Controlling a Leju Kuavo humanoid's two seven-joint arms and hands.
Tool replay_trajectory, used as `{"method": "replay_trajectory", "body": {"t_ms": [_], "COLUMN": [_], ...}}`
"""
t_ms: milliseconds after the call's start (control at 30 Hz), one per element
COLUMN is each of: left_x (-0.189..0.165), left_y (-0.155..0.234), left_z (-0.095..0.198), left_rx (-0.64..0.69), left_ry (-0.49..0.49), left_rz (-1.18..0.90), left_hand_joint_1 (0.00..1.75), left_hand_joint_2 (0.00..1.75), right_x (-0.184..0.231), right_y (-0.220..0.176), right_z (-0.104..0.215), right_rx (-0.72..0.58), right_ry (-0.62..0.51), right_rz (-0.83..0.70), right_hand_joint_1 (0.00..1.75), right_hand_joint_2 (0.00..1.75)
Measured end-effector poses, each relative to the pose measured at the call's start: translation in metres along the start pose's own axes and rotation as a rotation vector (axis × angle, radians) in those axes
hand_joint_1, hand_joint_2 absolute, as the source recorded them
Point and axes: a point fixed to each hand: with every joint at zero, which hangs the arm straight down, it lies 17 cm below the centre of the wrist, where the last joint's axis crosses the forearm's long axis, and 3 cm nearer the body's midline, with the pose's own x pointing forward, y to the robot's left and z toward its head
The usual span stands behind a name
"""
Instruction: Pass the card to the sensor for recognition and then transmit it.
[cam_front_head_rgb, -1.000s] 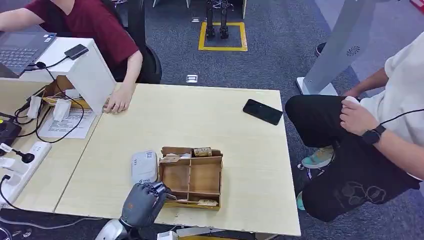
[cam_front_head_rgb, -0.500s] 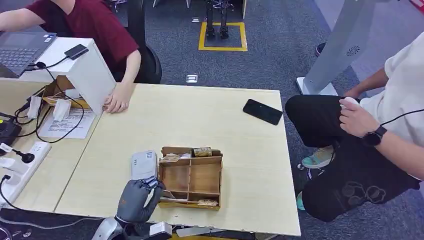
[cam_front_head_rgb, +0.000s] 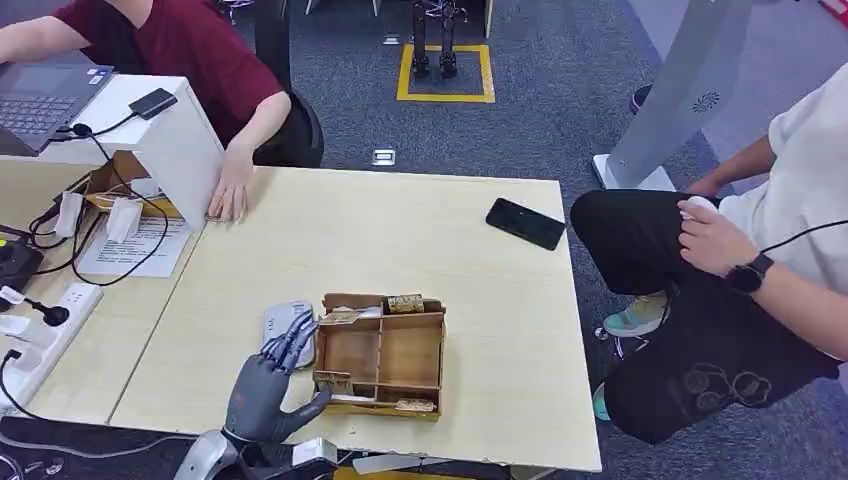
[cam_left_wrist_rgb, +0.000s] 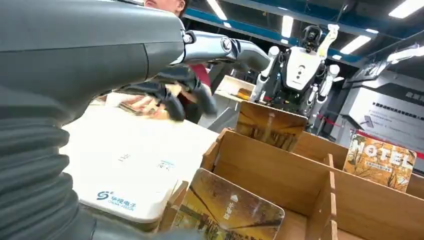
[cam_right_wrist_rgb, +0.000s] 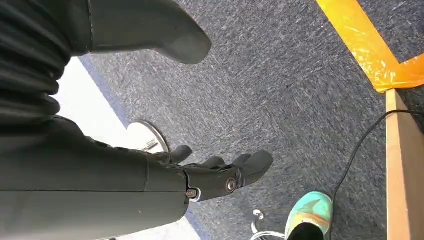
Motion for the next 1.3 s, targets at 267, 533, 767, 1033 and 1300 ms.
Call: {"method": "replay_trajectory", "body": {"t_ms": [267,533,767,1033,1300], "left_x": [-0.0010,-0.0013,0.0001,0.0000,0.0008], "left_y": [0.0007,-0.0006,-0.0020,-0.0034,-0.0059], "left_z": [-0.0001,-0.0002,0.0000,0.0003,0.0006], "left_rx": [0.002,-0.007,-0.016,-0.023,-0.034], "left_ry": [0.002,0.001,-0.009,-0.008,-0.010], "left_rz": [-0.001,-0.002,-0.018,-0.019,-0.014], "left_hand_joint_1": [0.00,0.00,0.00,0.00,0.00], "left_hand_joint_2": [1.75,1.75,1.75,1.75,1.75], "right_x": [0.0002,0.0007,0.0018,0.0030,0.0043], "right_y": [0.0001,0.0002,0.0008,0.0013,0.0020], "right_z": [0.0000,0.0000,0.0001,0.0002,0.0002], "right_rx": [0.000,0.000,0.001,0.001,0.002], "right_ry": [0.000,-0.001,-0.002,-0.003,-0.004], "right_rz": [0.000,-0.001,-0.002,-0.003,-0.004], "right_hand_joint_1": [0.00,0.00,0.00,0.00,0.00], "right_hand_joint_2": [1.75,1.75,1.75,1.75,1.75]}}
